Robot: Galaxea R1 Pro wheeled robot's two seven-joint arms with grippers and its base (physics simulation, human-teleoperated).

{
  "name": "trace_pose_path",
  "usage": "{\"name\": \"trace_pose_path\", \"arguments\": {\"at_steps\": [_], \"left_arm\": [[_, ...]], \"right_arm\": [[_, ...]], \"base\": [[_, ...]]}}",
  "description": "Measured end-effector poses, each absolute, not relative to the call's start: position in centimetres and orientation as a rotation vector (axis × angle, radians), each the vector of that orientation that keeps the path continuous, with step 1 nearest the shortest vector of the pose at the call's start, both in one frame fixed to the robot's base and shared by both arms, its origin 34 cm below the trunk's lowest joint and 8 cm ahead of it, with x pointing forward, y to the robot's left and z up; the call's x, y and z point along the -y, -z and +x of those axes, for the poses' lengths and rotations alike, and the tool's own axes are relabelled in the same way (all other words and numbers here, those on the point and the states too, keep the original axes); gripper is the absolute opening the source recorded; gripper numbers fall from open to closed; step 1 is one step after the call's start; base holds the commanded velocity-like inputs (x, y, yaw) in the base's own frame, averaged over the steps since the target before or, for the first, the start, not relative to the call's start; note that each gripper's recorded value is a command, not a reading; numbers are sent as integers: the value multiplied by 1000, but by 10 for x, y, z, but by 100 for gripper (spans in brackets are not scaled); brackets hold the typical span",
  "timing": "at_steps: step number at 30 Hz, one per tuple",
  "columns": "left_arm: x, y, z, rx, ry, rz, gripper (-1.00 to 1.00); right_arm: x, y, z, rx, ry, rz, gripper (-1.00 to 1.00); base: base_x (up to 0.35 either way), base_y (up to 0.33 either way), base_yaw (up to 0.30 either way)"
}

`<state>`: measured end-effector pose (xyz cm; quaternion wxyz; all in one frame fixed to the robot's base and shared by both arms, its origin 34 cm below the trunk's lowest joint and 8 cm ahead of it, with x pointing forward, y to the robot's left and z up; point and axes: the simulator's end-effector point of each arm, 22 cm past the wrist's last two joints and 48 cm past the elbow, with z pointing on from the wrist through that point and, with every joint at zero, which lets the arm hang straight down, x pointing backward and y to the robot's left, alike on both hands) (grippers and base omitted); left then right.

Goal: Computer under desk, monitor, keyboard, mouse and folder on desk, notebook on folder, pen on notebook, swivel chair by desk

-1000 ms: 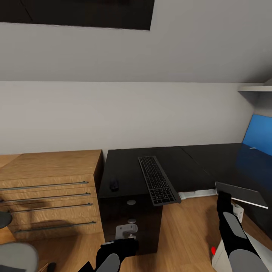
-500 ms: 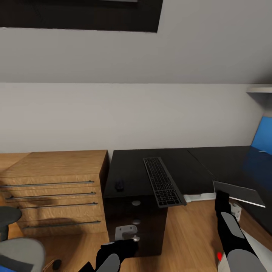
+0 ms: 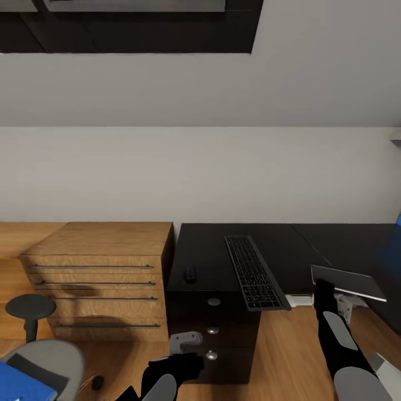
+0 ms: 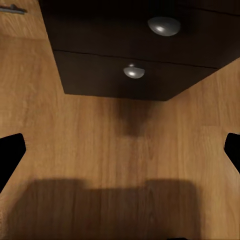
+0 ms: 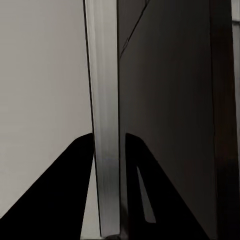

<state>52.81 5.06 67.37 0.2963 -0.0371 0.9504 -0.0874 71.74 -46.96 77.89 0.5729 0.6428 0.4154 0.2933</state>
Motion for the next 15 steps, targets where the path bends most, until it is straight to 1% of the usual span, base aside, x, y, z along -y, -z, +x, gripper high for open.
{"name": "trace_pose_path", "arguments": {"at_steps": [8, 11, 15], "left_arm": [[-51, -676, 529, -2521, 232, -98, 100], [-51, -676, 529, -2522, 232, -98, 100], [-51, -675, 528, -2523, 230, -98, 100]], "right_arm": [[468, -783, 718, -974, -693, 1500, -100], [468, -784, 718, -974, -694, 1497, -100], [468, -784, 718, -975, -694, 1495, -100]], "base": [[0, 0, 171], [0, 0, 90], [0, 0, 36]]}}
